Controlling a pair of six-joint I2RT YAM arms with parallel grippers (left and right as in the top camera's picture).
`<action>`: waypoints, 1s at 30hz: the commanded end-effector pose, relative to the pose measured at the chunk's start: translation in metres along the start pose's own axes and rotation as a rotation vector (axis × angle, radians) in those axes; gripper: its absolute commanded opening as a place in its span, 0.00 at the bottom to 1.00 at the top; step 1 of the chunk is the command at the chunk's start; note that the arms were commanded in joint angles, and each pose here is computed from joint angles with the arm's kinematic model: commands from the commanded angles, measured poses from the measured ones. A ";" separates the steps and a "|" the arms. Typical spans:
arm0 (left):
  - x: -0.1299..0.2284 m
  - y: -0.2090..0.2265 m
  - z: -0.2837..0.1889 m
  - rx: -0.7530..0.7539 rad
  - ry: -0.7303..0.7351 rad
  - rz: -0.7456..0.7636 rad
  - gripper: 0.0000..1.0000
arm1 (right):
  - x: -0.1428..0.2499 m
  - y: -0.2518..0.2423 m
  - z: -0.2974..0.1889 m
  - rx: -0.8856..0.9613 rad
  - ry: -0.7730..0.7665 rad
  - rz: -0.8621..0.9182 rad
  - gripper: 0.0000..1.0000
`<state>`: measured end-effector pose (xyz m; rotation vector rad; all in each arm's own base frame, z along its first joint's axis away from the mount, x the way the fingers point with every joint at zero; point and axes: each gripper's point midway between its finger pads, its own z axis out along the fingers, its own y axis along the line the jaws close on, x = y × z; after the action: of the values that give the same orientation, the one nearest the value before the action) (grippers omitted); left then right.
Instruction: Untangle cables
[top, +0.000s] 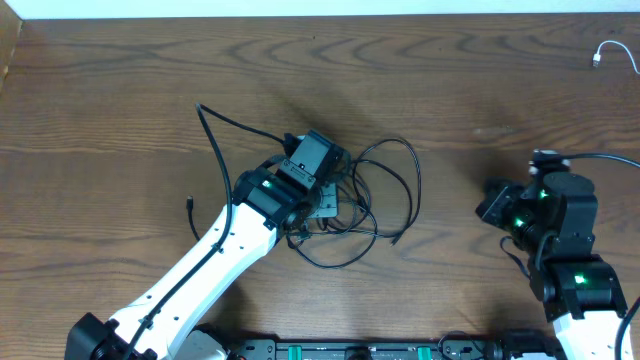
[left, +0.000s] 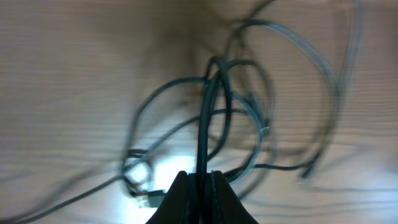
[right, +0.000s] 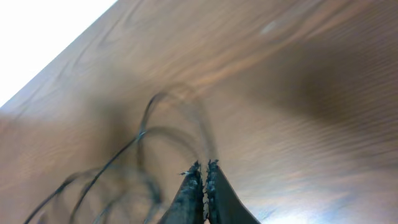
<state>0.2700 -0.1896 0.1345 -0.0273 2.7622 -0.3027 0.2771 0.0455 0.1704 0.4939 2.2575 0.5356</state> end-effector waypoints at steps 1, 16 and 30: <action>0.005 -0.051 -0.014 0.277 0.067 -0.016 0.08 | 0.034 0.036 -0.002 -0.221 0.208 0.028 0.11; -0.012 -0.115 -0.046 0.632 0.009 0.120 0.08 | 0.078 0.025 0.012 -0.165 0.461 0.242 0.41; -0.026 -0.111 -0.047 0.638 -0.029 0.103 0.08 | 0.089 0.004 -0.016 -0.079 0.418 0.086 0.01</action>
<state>0.2742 -0.2877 0.1973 0.2456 2.5423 -1.0958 0.2153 0.1010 0.1243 0.5128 2.6420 0.9399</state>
